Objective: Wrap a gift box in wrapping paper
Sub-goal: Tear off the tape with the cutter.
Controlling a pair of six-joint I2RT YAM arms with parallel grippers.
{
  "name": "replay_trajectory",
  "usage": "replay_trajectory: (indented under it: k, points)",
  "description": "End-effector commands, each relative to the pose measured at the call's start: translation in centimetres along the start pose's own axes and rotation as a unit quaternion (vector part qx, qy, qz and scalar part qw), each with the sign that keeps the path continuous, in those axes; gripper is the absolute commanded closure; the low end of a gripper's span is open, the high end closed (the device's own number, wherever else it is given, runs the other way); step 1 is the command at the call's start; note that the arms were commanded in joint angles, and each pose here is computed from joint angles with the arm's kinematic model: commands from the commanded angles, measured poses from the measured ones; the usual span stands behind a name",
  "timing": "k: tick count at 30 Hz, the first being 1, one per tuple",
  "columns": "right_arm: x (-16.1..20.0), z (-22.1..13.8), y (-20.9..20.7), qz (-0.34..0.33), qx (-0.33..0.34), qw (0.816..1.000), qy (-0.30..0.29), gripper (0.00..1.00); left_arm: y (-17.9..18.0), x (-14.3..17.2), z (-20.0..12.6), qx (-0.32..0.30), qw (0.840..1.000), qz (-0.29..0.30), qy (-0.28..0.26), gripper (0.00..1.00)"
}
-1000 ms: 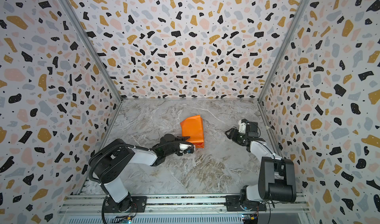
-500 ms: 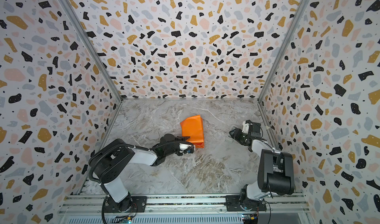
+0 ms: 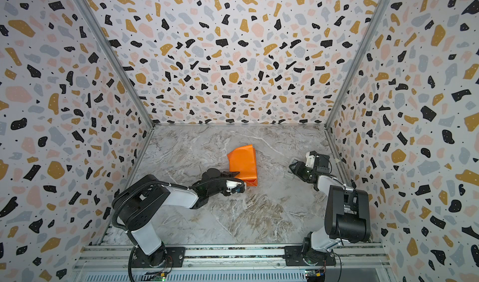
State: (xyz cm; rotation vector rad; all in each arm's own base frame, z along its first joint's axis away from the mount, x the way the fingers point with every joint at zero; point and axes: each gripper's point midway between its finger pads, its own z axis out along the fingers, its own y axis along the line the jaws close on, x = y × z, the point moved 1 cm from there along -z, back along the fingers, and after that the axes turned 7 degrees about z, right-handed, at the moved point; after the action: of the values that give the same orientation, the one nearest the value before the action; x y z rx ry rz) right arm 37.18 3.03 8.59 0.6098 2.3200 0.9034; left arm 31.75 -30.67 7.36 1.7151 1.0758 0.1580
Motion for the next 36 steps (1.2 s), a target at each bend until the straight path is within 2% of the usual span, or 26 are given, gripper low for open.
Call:
replay_trajectory:
  k: [1, 8, 17, 36]
  points:
    - [0.4, 0.4, -0.2, 0.009, -0.009, 1.0, 0.009, 0.52, -2.8, 1.3, 0.4, 0.052, 0.998, -0.016, 0.02, 0.44]
    - [0.6, 0.7, -0.9, 0.021, -0.01, 1.0, 0.014, 0.53, -2.8, 1.3, 0.4, 0.054, 0.998, -0.016, 0.019, 0.45]
    - [1.7, 1.2, -1.7, 0.066, -0.05, 0.996, 0.038, 0.61, -2.7, 1.3, 0.5, 0.054, 0.998, -0.016, 0.019, 0.45]
    - [1.8, 2.0, -1.5, 0.082, -0.078, 0.992, 0.053, 0.74, -2.5, 1.3, 0.5, 0.052, 0.998, -0.018, 0.023, 0.45]
